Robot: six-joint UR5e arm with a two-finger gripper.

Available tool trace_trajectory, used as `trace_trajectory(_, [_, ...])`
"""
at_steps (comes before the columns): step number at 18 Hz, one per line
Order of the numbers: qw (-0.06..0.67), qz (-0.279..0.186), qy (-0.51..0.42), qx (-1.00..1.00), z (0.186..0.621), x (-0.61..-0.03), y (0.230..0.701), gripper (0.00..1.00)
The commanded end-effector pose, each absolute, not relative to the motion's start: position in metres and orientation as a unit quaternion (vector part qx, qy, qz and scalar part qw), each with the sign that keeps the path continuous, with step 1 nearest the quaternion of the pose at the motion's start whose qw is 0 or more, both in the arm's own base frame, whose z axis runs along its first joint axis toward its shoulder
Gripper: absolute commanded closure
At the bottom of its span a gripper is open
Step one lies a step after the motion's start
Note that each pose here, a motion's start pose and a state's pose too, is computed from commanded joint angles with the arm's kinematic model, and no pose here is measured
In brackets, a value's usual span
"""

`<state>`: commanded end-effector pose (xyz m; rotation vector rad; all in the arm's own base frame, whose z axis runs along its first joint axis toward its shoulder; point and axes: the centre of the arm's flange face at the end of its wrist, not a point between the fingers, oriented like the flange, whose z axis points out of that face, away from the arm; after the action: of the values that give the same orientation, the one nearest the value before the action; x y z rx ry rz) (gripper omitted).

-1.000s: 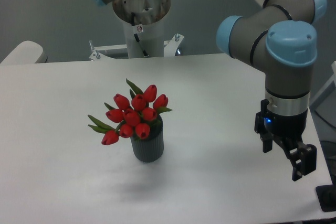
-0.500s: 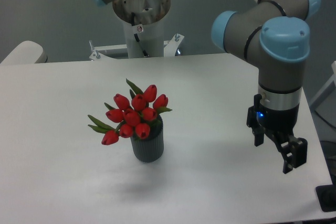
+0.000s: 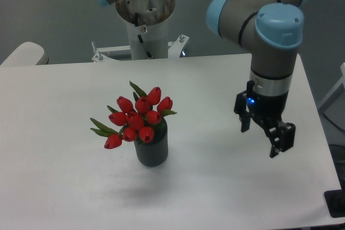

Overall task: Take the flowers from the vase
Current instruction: 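Move the open gripper toward the red tulip stems above the vase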

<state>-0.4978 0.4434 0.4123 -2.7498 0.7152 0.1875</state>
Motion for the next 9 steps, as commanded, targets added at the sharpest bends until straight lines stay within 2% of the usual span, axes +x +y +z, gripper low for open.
trace_trajectory(5, [0.244,-0.029,0.185,-0.952,0.389,-0.471,0.429,0.00])
trace_trajectory(9, [0.290,-0.073,0.159,-0.941,0.368,-0.440,0.423,0.00])
